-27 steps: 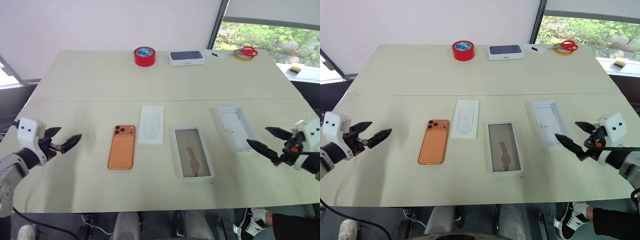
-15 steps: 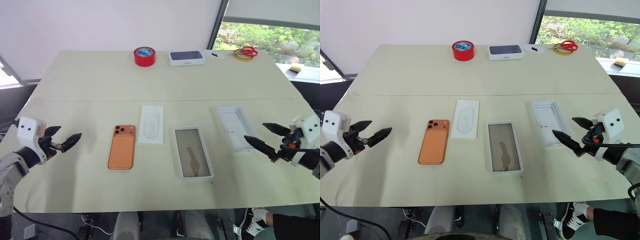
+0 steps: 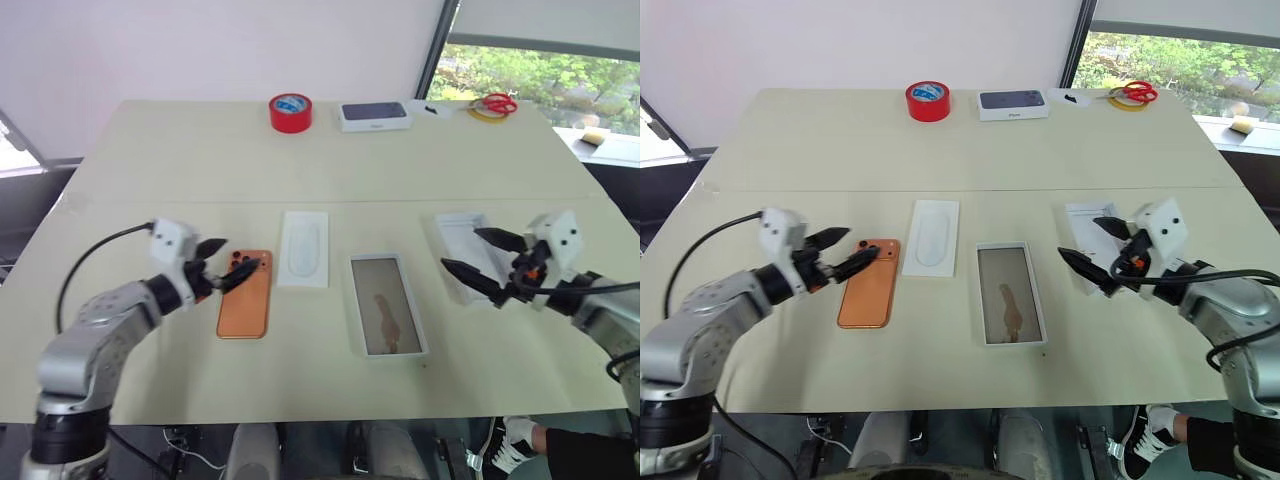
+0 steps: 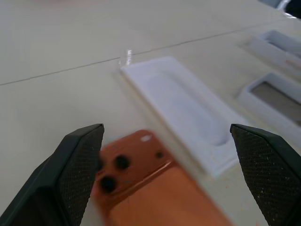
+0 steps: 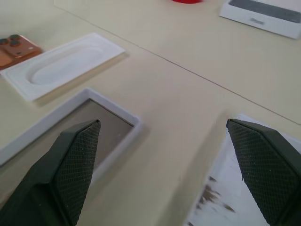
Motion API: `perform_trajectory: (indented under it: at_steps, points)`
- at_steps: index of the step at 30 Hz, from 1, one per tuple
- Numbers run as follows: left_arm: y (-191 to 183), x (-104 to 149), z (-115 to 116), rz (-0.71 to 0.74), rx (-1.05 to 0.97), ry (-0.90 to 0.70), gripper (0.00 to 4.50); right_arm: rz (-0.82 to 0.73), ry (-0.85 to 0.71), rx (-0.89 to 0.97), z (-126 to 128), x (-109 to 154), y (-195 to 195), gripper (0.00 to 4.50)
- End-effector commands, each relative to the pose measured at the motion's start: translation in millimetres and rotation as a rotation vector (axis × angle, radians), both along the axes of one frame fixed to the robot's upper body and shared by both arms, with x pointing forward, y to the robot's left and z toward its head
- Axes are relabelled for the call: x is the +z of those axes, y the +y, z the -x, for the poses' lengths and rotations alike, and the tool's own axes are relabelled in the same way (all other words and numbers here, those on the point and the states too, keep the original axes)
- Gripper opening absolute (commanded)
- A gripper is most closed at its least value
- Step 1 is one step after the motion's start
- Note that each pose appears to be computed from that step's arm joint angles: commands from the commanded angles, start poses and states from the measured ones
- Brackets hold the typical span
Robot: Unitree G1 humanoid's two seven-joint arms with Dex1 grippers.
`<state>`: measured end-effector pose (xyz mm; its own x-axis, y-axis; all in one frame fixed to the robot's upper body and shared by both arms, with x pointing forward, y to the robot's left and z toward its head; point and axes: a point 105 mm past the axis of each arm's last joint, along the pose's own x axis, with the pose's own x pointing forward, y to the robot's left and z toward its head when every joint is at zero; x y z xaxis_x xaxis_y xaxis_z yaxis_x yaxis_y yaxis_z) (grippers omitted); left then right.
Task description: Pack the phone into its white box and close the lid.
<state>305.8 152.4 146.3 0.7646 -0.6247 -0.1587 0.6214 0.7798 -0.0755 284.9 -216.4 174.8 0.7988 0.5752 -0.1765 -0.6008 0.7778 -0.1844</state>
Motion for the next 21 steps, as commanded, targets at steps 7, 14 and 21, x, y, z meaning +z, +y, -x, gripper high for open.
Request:
perform_trajectory:
  at_steps: [7,14,21]
  points:
    - [-27.8,6.4,-45.6,0.089,0.217,0.19,4.5,0.021,-0.066,0.032,3.0,11.6,16.6,4.48]
    - [-43.2,-6.5,-52.7,0.004,0.234,0.356,4.5,0.051,-0.069,0.069,10.5,12.7,25.0,4.48]
    - [-55.0,-12.6,-58.1,0.061,0.203,0.475,4.5,0.058,-0.074,0.077,12.2,14.8,25.0,4.48]
